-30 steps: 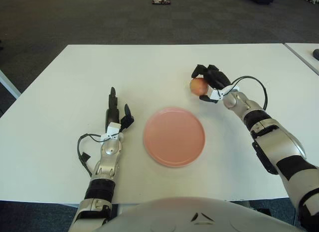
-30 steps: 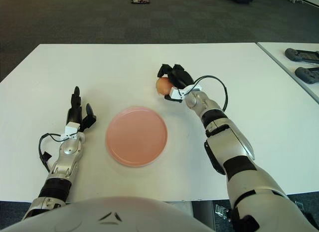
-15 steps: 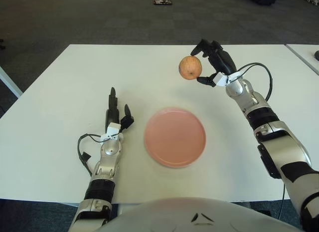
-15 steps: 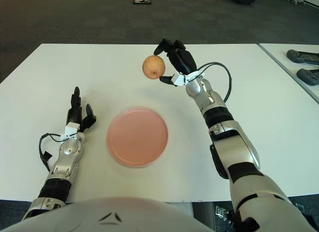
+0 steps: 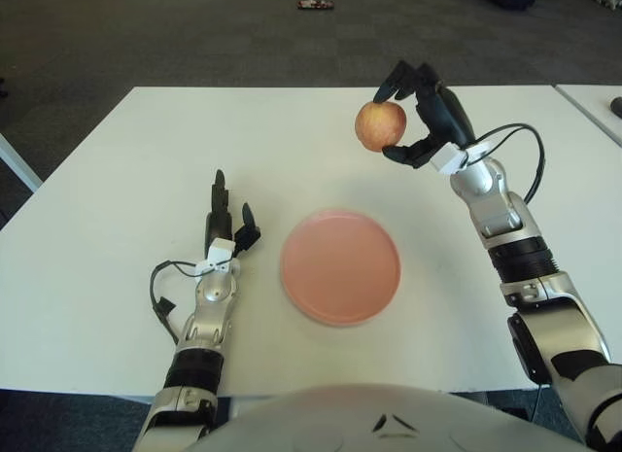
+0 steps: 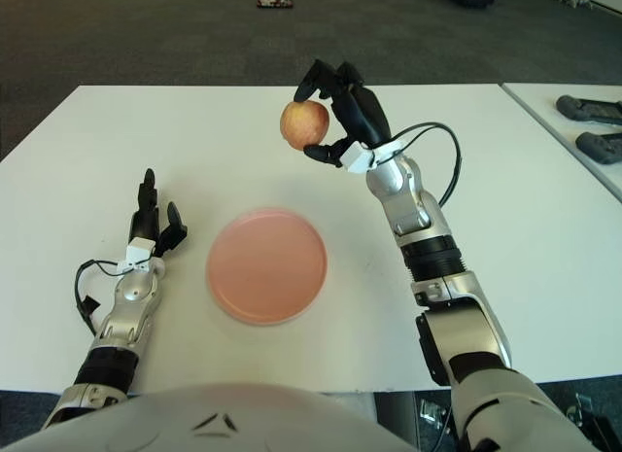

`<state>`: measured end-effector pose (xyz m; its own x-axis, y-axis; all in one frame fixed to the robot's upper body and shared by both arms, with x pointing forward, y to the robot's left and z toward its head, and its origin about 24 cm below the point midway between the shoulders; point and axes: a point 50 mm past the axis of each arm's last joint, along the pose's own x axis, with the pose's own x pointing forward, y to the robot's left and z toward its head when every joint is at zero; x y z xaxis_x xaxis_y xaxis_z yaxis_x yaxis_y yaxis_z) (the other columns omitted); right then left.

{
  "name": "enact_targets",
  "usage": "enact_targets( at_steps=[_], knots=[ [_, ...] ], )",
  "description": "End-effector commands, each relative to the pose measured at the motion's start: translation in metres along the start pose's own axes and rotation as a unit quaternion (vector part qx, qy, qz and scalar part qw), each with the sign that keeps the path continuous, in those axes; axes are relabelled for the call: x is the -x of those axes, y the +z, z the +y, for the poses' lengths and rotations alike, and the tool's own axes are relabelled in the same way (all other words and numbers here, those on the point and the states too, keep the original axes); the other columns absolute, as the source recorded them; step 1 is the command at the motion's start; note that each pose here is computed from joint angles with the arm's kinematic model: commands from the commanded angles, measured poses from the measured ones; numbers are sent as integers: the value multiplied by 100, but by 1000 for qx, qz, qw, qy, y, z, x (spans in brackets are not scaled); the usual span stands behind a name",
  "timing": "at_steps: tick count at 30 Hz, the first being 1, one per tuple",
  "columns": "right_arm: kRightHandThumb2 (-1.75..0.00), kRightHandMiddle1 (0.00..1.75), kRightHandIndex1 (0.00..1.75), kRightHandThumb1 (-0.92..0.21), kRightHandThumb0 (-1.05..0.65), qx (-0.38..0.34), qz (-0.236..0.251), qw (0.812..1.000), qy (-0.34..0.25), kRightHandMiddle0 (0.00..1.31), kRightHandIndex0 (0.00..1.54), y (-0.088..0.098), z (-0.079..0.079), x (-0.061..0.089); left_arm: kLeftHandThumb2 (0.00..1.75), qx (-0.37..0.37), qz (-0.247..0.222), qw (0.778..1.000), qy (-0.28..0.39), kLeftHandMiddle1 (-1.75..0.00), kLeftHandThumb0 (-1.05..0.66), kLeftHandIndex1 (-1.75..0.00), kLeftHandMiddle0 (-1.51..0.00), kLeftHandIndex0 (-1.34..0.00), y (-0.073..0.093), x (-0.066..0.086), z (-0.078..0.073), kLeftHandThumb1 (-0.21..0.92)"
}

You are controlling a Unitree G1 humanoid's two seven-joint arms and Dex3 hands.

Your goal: Put the apple into the plate.

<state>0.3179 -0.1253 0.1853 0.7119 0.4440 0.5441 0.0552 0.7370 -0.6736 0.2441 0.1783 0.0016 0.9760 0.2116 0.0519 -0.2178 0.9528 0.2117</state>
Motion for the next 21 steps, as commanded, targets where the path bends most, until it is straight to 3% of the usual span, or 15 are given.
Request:
enact_targets(
  at_steps=[1, 16, 21],
  knots=[
    [-155, 175, 169, -11, 0, -18, -8, 1000, 0, 54, 79, 8, -5, -1, 100, -3, -6, 1000, -1, 0, -91, 0, 0, 0, 2, -3, 2, 92],
    [-154, 175, 169, -11, 0, -70, -14, 996, 55, 53, 79, 14, -2, 6, 100, 3, -2, 1000, -1, 0, -90, 0, 0, 0, 2, -3, 2, 92],
    [-153, 175, 167, -11, 0, -73, -28, 993, 86, 53, 79, 18, 5, 17, 100, -1, -3, 1000, -1, 0, -91, 0, 0, 0, 2, -3, 3, 92]
  ],
)
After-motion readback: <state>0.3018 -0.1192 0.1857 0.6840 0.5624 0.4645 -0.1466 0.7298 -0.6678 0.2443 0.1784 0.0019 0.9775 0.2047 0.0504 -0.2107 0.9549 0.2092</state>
